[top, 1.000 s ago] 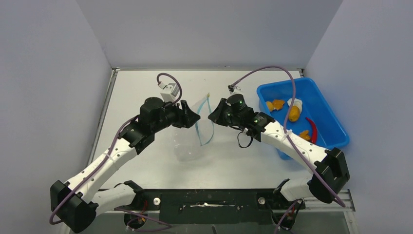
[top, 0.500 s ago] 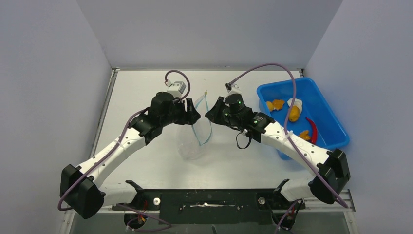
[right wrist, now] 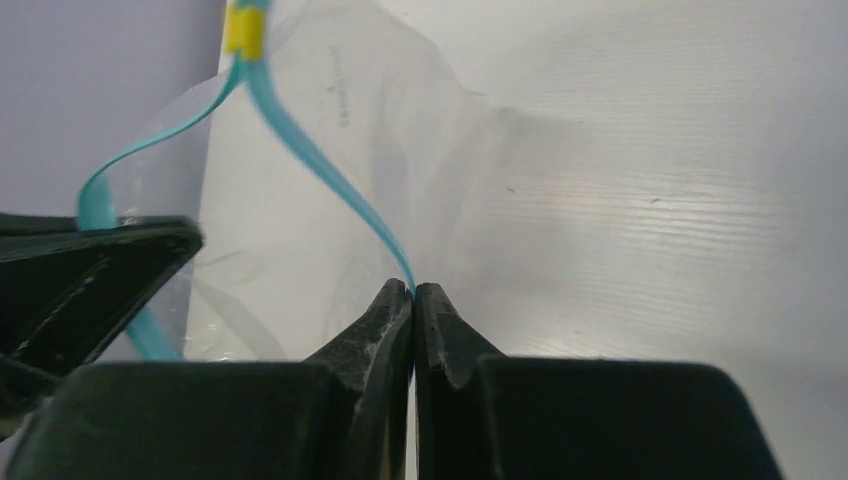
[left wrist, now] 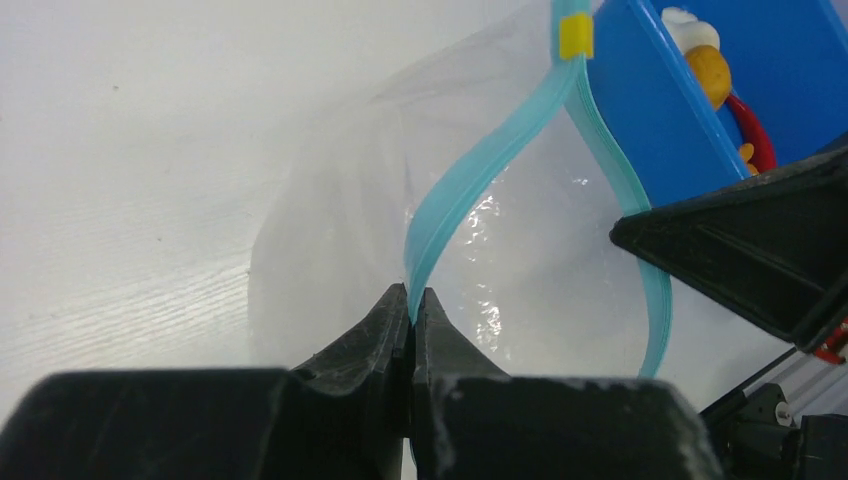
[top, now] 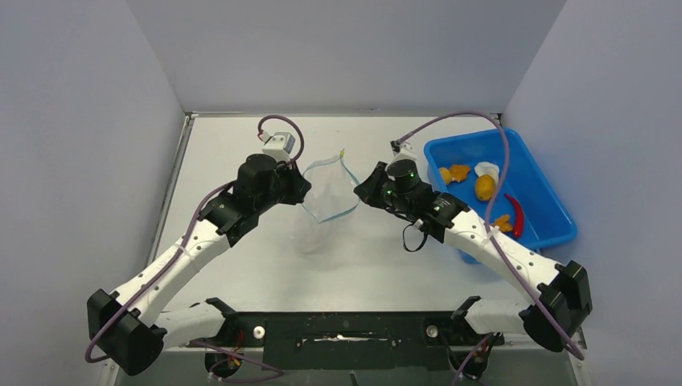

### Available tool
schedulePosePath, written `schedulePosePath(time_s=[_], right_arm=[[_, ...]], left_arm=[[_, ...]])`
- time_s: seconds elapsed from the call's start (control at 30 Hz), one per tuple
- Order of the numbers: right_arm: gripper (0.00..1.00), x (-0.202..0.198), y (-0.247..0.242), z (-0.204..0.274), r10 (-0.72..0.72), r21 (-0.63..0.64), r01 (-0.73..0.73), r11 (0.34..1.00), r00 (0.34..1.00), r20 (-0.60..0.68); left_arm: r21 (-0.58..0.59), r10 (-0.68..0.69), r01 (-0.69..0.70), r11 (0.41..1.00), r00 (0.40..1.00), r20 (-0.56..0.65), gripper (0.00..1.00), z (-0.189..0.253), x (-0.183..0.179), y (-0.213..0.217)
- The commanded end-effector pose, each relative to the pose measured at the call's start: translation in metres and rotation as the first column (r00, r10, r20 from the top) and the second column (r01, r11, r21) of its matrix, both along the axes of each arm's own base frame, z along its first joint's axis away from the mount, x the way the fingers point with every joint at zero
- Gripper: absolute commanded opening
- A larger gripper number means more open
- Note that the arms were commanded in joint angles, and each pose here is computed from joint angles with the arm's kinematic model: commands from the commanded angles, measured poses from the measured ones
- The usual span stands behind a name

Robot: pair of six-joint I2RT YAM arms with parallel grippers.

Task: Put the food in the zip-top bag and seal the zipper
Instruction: Open the zipper of the food storage bag at the center of the board, then pick up the fake fruit from the bin.

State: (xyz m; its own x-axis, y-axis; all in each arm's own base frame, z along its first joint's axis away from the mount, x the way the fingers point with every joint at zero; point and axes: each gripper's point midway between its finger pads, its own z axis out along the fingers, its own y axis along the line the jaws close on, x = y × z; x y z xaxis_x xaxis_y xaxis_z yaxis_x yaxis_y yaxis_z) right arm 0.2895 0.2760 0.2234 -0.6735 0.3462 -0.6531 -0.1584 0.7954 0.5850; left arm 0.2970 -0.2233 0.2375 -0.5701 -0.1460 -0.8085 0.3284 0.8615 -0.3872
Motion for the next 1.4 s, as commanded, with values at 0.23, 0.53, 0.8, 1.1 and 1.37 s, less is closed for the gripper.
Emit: schedulePosePath(time_s=[0.23,0.53,0.8,1.1,1.37], right_arm=[[0.00,-0.011,-0.025,0.024,0.014,0.130,-0.034,0.991,0.988,0.151],[0.00,-0.028,-0.011,0.029,0.065,0.144,-0.088,0.986,0.985,0.158],[0.30,-0.035,-0.017,0.053,0.083,0.113,-0.103,0.988,0.981,0.173],[0.58,-0.025,-0.062,0.079,-0.028,-0.075,0.046,0.996,0.973,0.229],[0.64,0.007,-0.156,0.086,-0.213,-0.341,0.325,0.882,0.921,0.327]], left_arm=[[-0.112,-0.079,0.109,0.988,0.966,0.245,0.00,0.069,-0.009,-0.008],[-0.052,-0.090,0.112,0.992,0.947,0.310,0.00,0.071,-0.017,0.005],[-0.006,-0.070,0.076,0.997,0.943,0.325,0.00,0.063,-0.022,0.020],[0.064,-0.088,0.071,0.995,0.941,0.327,0.00,0.042,-0.009,0.017],[0.160,-0.089,0.045,0.986,0.957,0.277,0.00,0.020,0.001,0.022]])
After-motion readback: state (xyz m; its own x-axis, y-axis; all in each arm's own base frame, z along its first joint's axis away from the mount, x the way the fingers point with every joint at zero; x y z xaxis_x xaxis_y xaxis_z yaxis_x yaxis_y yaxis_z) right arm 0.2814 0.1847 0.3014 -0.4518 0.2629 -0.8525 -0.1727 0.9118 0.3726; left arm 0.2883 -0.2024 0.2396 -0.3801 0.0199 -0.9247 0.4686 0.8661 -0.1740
